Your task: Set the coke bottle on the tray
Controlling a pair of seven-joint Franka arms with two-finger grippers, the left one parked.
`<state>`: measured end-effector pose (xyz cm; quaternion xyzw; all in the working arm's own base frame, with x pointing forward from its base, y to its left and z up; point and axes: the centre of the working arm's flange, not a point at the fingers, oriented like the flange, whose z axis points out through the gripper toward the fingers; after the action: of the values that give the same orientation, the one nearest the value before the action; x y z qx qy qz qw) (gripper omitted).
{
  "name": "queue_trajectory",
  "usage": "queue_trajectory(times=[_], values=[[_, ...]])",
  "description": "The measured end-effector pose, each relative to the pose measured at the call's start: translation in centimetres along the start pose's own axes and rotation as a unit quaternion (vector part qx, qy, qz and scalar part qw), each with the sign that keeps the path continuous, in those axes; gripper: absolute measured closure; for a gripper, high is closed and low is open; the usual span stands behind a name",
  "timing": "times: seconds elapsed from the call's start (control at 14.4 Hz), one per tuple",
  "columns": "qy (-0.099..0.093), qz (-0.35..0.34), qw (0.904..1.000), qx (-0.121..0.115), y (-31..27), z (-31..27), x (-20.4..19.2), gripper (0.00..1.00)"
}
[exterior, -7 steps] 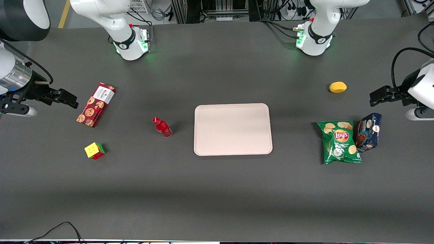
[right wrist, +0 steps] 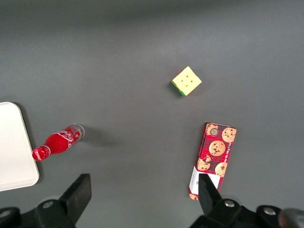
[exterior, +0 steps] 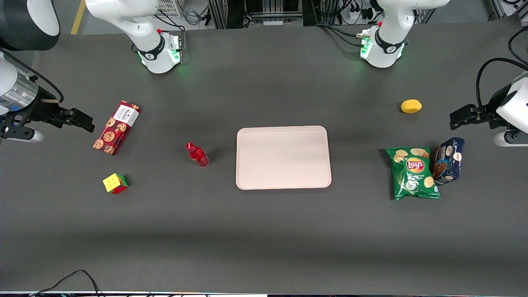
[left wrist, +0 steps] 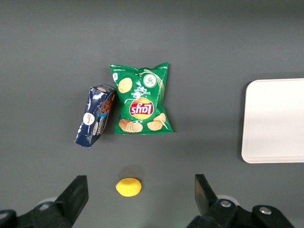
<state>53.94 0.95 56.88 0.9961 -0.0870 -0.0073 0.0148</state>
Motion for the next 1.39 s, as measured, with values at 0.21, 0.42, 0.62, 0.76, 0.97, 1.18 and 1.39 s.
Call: queue_trajectory(times=[0.21, 0.42, 0.62, 0.76, 0.97, 1.18, 1.39], values=[[-0.036, -0.026, 0.999, -0.008, -2.0, 0.6, -1.2, 0.0], [-0.054, -0.083, 0.995, -0.012, -7.8, 0.6, -3.4, 0.0], [-0.072, -0.124, 0.9897, 0.012, -12.8, 1.3, -5.2, 0.0], [-0.073, -0.144, 0.9868, 0.014, -15.7, 1.9, -6.1, 0.0], [-0.068, -0.179, 0.9813, 0.012, -20.0, 2.2, -8.2, 0.0], [-0.056, -0.188, 0.9804, 0.016, -21.9, 4.2, -8.3, 0.0], [-0.061, -0.185, 0.9806, 0.017, -22.8, 9.2, -6.7, 0.0]])
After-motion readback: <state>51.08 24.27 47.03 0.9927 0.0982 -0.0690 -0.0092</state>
